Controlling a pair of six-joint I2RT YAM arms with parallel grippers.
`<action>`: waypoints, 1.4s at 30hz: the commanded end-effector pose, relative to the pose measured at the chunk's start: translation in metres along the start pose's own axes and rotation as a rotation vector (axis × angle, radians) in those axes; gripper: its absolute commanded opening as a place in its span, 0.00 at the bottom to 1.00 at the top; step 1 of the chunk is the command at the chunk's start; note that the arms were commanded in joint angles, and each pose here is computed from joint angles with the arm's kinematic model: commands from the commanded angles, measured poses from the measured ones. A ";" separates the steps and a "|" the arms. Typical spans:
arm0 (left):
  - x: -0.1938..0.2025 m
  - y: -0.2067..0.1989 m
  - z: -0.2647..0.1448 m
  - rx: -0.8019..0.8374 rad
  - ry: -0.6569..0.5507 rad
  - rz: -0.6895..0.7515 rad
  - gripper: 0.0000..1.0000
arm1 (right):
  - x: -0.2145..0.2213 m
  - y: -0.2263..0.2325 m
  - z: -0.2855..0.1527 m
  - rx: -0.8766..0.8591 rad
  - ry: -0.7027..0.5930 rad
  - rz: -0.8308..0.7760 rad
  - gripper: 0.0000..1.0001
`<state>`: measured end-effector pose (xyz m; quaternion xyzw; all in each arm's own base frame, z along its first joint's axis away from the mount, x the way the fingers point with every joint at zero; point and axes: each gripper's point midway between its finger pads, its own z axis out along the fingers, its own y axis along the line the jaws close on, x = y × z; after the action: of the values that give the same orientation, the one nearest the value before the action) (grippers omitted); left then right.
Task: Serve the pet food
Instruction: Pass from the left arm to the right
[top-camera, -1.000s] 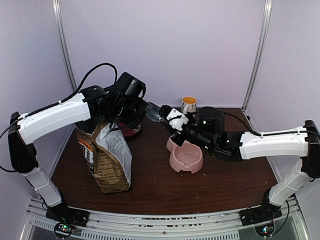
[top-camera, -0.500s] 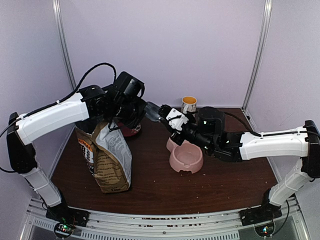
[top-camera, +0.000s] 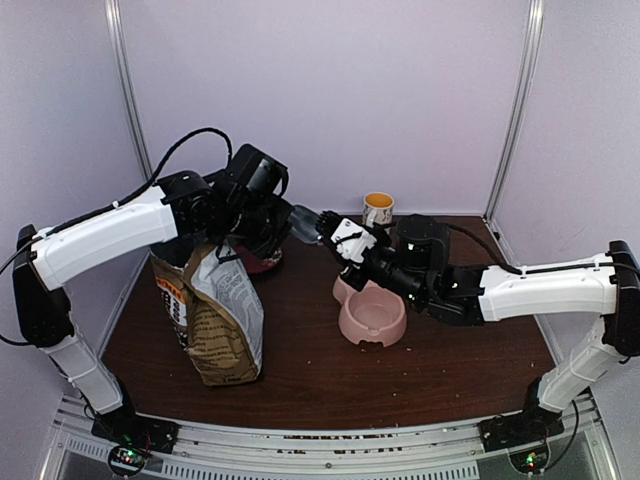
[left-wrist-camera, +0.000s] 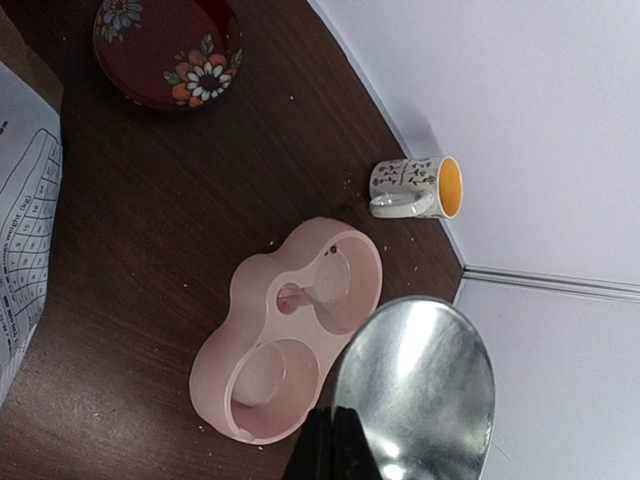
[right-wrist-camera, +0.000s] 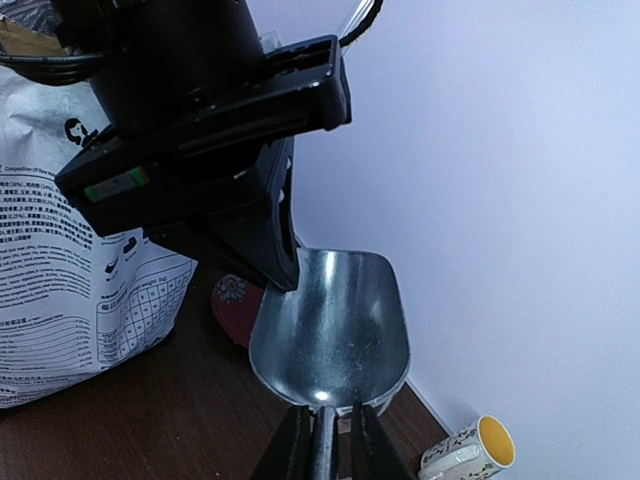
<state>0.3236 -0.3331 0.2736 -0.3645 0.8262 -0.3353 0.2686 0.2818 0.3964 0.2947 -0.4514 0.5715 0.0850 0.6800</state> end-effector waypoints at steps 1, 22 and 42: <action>0.005 -0.009 -0.012 0.045 0.040 -0.009 0.00 | -0.011 -0.002 -0.002 0.011 -0.039 0.012 0.14; -0.001 -0.020 -0.018 0.104 0.013 0.069 0.11 | 0.001 -0.013 0.002 0.078 0.017 0.079 0.00; -0.058 -0.055 -0.057 0.093 -0.292 0.556 0.94 | 0.012 -0.066 -0.024 0.192 -0.032 0.229 0.00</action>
<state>0.3387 -0.3184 0.3277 -0.2215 0.8385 -0.2890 0.4053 0.3148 0.3518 0.2930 -0.3531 0.6315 0.0807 0.6855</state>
